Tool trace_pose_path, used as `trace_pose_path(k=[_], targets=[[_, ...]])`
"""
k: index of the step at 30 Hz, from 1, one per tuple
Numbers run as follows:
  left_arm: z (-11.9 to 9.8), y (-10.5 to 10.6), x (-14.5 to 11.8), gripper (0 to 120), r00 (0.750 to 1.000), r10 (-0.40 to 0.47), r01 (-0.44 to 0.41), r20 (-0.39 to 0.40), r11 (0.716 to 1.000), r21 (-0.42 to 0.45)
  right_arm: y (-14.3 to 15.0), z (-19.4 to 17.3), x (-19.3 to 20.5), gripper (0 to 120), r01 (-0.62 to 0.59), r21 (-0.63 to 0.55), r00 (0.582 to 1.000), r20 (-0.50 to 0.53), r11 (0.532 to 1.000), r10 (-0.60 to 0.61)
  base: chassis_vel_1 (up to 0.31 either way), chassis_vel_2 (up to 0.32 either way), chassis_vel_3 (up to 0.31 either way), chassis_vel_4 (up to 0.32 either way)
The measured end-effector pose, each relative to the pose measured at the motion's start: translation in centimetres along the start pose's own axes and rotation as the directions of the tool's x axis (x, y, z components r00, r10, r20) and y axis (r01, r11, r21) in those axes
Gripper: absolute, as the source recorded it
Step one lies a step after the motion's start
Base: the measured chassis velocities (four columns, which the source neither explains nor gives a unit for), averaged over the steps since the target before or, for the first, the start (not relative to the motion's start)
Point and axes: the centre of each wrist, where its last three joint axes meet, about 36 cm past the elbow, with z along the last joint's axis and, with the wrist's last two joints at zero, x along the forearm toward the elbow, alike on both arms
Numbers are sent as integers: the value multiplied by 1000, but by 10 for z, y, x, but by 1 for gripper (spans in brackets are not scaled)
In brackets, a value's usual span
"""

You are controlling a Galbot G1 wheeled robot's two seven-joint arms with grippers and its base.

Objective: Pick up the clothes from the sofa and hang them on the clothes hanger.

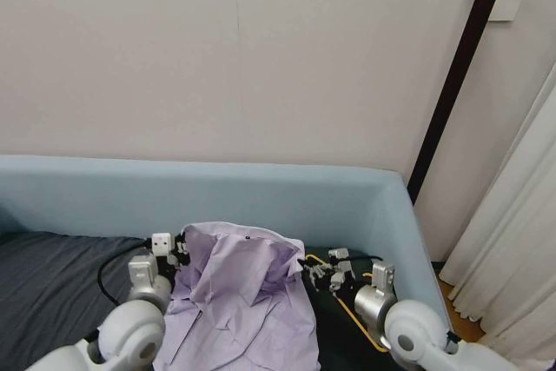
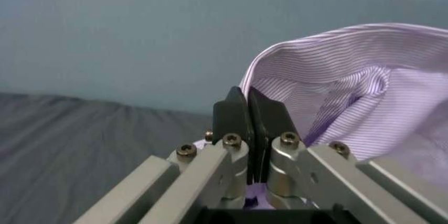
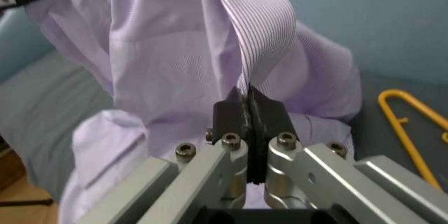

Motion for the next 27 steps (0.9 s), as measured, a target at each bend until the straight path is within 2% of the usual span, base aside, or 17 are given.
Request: trace_pose_path(k=[4, 9, 15, 20, 21, 27], targets=[[17, -6, -19, 0, 1000, -10, 10, -28, 1000, 5, -10, 16, -24, 0, -3, 10, 1000, -14, 1000, 3, 0, 0, 0, 0], [20, -13, -44, 0, 999, -22, 22, -25, 1000, 13, -24, 7, -54, 0, -27, 18, 1000, -5, 999, 27, 0, 0, 0, 0], [23, -22, -55, 0, 999, -18, 19, -33, 1000, 20, -37, -3, -66, 0, -56, 27, 998, -11, 998, 56, 0, 0, 0, 0], [23, -27, -64, 0, 999, -23, 24, -41, 999, 29, -58, -6, -60, 22, -117, 44, 993, -16, 992, 118, 0, 0, 0, 0], [23, -27, -64, 0, 999, -23, 24, -41, 999, 29, -58, -6, -60, 22, -117, 44, 993, -16, 992, 118, 0, 0, 0, 0], [24, -33, -70, 0, 999, -21, 23, -46, 999, 35, -85, -13, -28, 43, -181, 24, 984, -1, 983, 181, 0, 0, 0, 0]])
